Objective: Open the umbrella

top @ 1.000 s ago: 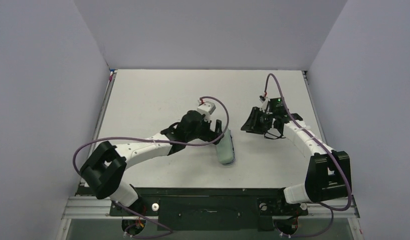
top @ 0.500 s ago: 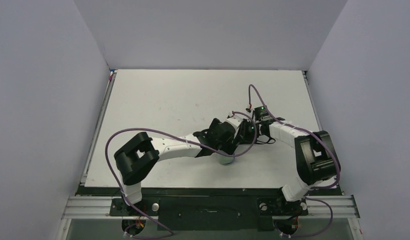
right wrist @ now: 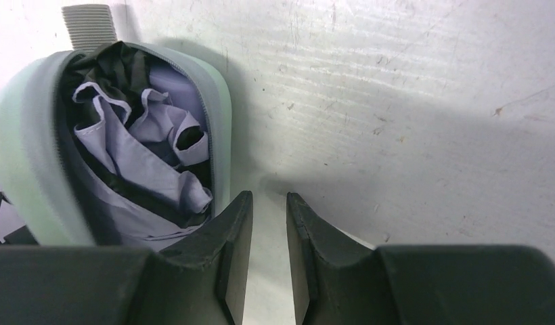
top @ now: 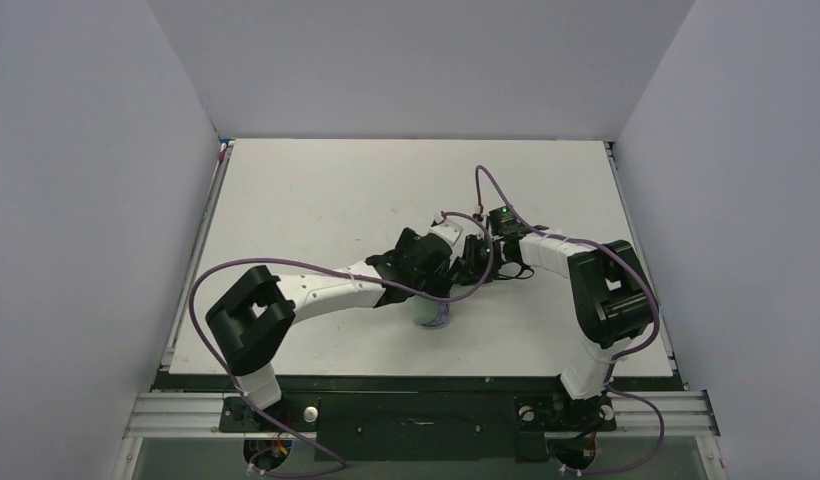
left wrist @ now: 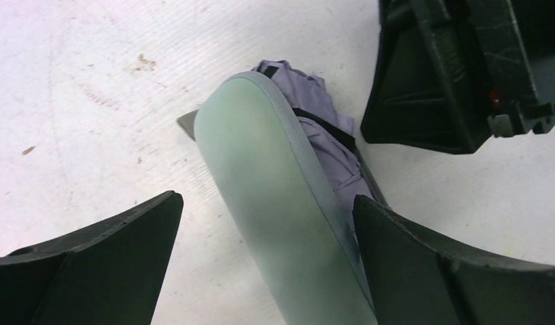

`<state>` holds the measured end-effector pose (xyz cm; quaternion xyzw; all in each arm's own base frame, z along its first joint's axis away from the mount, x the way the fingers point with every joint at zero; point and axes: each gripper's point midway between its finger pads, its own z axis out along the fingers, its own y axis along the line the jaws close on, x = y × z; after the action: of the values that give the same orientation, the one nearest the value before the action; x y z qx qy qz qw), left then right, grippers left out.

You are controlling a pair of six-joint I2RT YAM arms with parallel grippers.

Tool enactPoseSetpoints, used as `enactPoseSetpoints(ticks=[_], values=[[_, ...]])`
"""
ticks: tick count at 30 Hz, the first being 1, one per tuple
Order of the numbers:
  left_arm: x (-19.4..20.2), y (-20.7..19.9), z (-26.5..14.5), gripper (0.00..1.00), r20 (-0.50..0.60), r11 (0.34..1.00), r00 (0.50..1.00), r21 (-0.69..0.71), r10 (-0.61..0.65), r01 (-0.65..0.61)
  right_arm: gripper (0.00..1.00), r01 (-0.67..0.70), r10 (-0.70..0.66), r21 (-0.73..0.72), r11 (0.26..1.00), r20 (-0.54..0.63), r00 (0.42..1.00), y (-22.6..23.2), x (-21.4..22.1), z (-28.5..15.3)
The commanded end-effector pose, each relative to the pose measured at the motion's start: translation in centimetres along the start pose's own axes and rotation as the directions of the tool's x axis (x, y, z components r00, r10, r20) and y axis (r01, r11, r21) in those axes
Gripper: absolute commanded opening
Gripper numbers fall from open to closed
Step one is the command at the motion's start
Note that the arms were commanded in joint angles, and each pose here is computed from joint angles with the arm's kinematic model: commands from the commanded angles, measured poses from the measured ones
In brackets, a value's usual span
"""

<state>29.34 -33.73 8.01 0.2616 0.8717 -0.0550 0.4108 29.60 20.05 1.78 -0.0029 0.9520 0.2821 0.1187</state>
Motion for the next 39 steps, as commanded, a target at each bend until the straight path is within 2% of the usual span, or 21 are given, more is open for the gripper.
enactPoseSetpoints(ticks=[1,8,10,14,16,20,21,23,25,31,39], values=[[-1.4,2.7,-1.7,0.97,0.023,0.999,0.998,-0.016,-0.051,0.052,0.22,0.021,-0.021,0.099,0.995,0.003,1.0,-1.8,-0.4,0.8],[1.2,7.6,-1.7,0.99,-0.053,0.992,0.992,-0.061,-0.118,0.115,0.21,0.094,-0.095,0.089,0.992,0.009,0.995,-0.9,-0.8,0.4],[2.4,8.4,-1.4,0.94,-0.086,0.989,0.986,-0.053,-0.142,0.138,0.22,0.118,-0.12,0.074,0.99,0.024,0.992,-0.4,-1.1,-0.1],[4.2,9.0,-0.7,0.77,-0.133,0.977,0.968,-0.028,-0.214,0.212,0.24,0.165,-0.167,0.04,0.985,0.056,0.984,0.7,-1.8,-1.8],[4.7,8.9,-0.4,0.66,-0.15,0.963,0.953,0.009,-0.265,0.269,0.29,0.191,-0.192,0.027,0.981,0.075,0.978,1.5,-2.2,-2.9],[5.0,7.9,0.1,0.41,-0.178,0.908,0.906,0.105,-0.384,0.405,0.44,0.257,-0.255,-0.007,0.966,0.102,0.962,4.4,-2.3,-5.3],[5.0,7.4,0.0,0.31,-0.192,0.89,0.892,0.131,-0.41,0.437,0.49,0.276,-0.274,-0.004,0.961,0.097,0.957,5.0,-2.2,-5.8],[4.5,7.0,0.0,0.2,-0.19,0.86,0.873,0.169,-0.45,0.481,0.54,0.335,-0.334,0.008,0.942,0.081,0.939,6.8,-1.1,-6.2],[4.4,6.5,0.0,0.13,-0.198,0.836,0.855,0.195,-0.479,0.513,0.57,0.373,-0.374,0.029,0.927,0.084,0.924,7.9,-0.5,-6.5],[4.2,5.8,0.0,0.12,-0.227,0.783,0.811,0.218,-0.54,0.582,0.62,0.43,-0.445,0.132,0.893,0.115,0.888,9.9,0.0,-5.8],[4.4,6.6,-0.1,0.1,-0.248,0.735,0.758,0.198,-0.603,0.649,0.68,0.37,-0.437,0.363,0.855,0.121,0.891,7.6,-0.1,-4.2]])
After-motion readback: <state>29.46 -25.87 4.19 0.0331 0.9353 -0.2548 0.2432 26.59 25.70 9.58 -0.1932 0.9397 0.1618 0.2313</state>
